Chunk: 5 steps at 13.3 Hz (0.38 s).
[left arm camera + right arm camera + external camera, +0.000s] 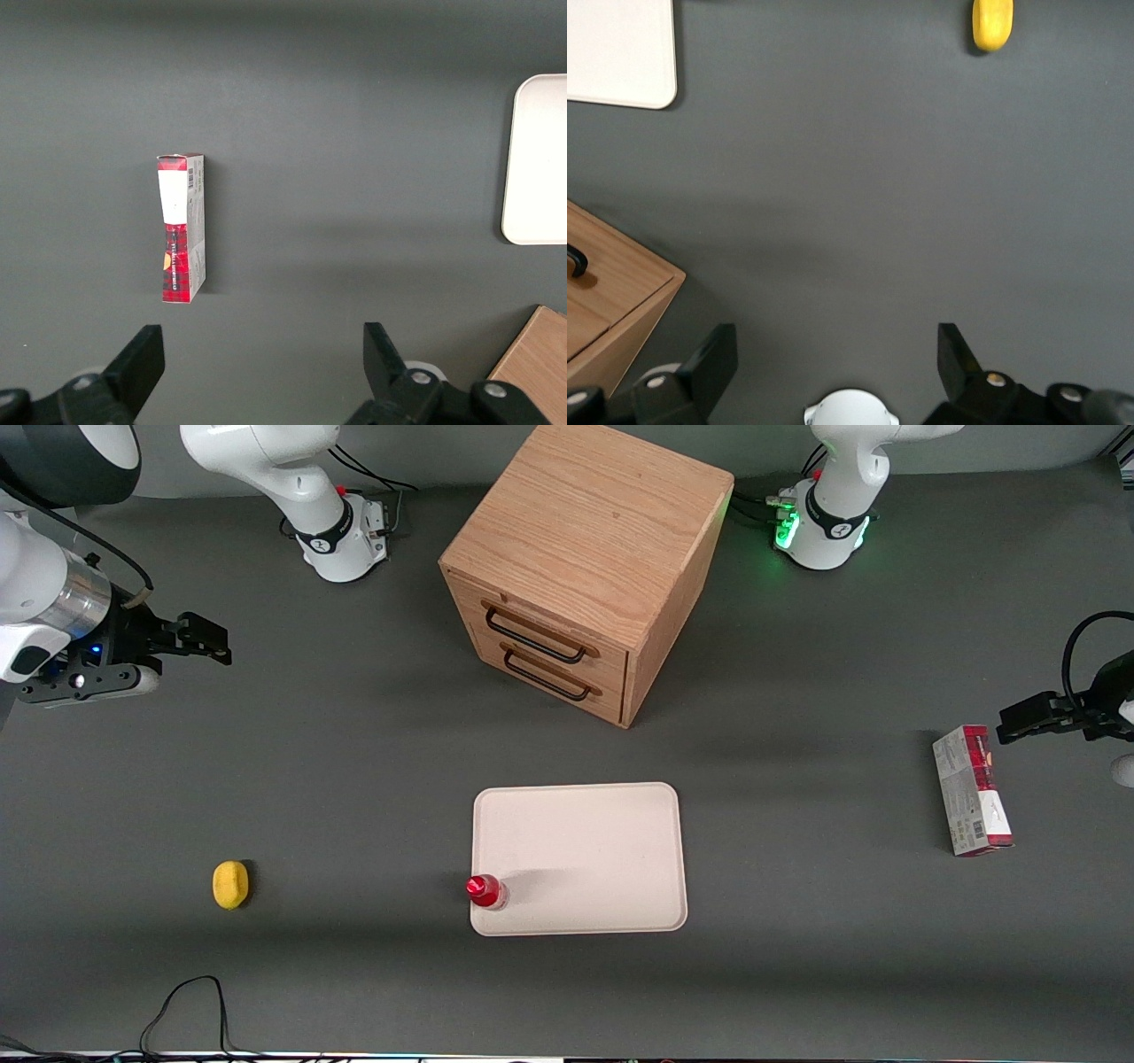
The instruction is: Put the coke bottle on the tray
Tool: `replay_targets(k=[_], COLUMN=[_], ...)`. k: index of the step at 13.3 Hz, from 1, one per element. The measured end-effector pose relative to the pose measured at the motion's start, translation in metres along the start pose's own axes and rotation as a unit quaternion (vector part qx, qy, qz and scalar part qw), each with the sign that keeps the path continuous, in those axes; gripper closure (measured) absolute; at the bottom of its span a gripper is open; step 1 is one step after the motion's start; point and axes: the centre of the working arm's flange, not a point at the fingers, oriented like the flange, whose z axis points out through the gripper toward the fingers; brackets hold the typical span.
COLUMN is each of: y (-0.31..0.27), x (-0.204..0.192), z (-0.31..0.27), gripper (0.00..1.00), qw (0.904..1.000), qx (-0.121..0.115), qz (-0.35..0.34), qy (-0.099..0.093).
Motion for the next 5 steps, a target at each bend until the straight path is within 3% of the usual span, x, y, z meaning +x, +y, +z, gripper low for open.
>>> replay_targets(k=[5], y=[-0.007], x=[0.0095], z=[-0.0081], gripper=[0.0], qw=[1.0], qx=[0.0], qz=[-0.005], qy=[-0.003])
